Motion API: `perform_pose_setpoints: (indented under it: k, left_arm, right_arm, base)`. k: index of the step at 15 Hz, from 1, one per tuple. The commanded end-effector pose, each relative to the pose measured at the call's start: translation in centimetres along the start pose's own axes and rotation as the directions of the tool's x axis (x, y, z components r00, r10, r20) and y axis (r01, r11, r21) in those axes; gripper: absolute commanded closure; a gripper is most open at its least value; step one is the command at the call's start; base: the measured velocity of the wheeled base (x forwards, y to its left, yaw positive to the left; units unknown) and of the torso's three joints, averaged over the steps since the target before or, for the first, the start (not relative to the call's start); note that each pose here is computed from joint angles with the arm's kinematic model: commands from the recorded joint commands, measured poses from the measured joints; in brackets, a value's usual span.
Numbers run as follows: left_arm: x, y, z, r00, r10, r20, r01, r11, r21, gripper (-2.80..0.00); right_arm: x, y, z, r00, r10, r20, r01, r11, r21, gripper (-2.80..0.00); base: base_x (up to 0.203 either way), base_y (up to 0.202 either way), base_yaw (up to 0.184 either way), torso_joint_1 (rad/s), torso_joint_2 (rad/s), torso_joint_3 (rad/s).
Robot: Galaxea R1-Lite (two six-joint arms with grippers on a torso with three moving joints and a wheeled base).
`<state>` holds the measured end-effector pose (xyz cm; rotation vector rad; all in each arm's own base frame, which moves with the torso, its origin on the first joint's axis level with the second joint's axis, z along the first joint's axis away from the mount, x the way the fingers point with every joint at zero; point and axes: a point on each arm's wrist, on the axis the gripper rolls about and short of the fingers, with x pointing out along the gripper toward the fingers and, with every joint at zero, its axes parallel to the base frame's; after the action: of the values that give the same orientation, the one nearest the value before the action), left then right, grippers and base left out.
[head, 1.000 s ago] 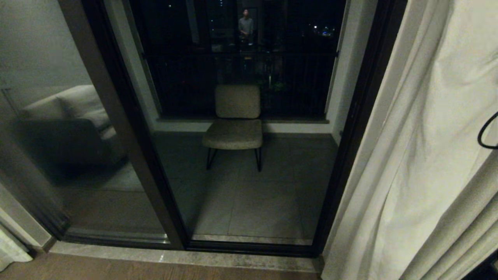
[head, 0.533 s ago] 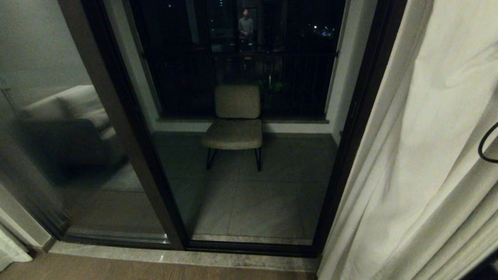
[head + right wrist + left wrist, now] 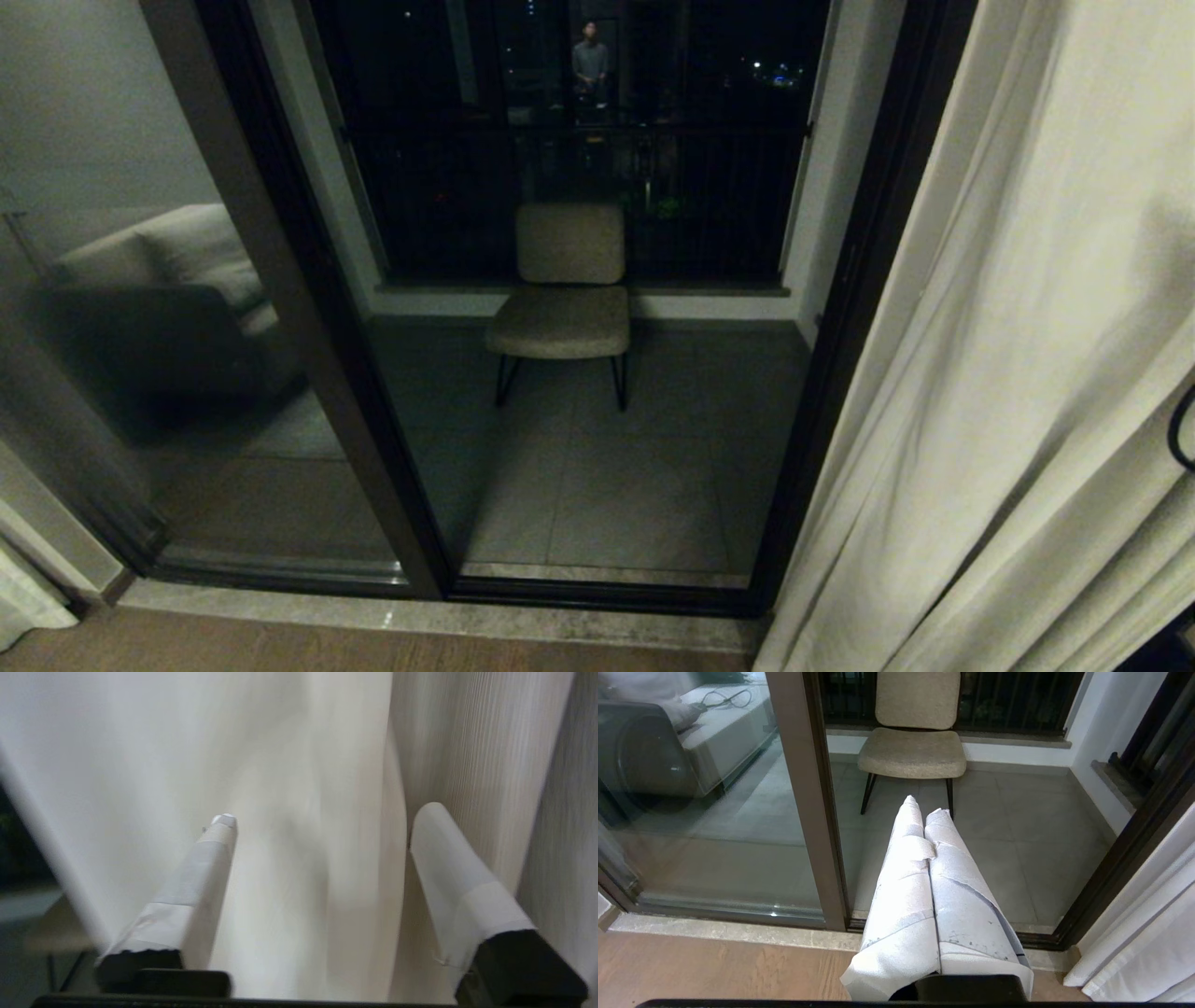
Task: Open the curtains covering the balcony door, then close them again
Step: Pull the inner curtains open on both sides
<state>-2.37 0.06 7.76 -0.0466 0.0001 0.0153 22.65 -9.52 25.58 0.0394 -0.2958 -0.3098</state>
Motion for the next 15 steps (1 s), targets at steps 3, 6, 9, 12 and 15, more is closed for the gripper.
perform_pose_setpoints:
  k: [3,6,9,12,15]
  left_arm:
    - [0.0,0.0,0.0,1.000,0.000,0.000,0.000,1.000,-0.001,0.00]
    - [0.0,0.0,0.0,1.000,0.000,0.000,0.000,1.000,-0.001,0.00]
    - [0.0,0.0,0.0,1.000,0.000,0.000,0.000,1.000,-0.001,0.00]
    - [0.0,0.0,0.0,1.000,0.000,0.000,0.000,1.000,-0.001,0.00]
    - [0.0,0.0,0.0,1.000,0.000,0.000,0.000,1.000,-0.001,0.00]
  right_arm:
    - [-7.0,1.4,-0.2,0.998,0.060,-0.026,-0.060,0.998,0.013,-2.80]
    - [-10.2,1.7,-1.3,0.990,0.124,-0.066,-0.124,0.992,0.018,0.00]
    - [-10.7,1.8,-1.6,0.984,0.159,-0.079,-0.158,0.987,0.022,0.00]
    - [-10.6,2.8,-1.6,0.956,0.283,-0.079,-0.281,0.959,0.043,0.00]
    - [-9.3,5.3,-1.0,0.905,0.422,-0.054,-0.419,0.906,0.068,0.00]
  base:
    - [0.000,0.000,0.000,0.000,0.00,0.000]
    - [0.000,0.000,0.000,0.000,0.00,0.000]
    - [0.000,0.000,0.000,0.000,0.00,0.000]
    - [0.000,0.000,0.000,0.000,0.00,0.000]
    - [0.000,0.000,0.000,0.000,0.00,0.000]
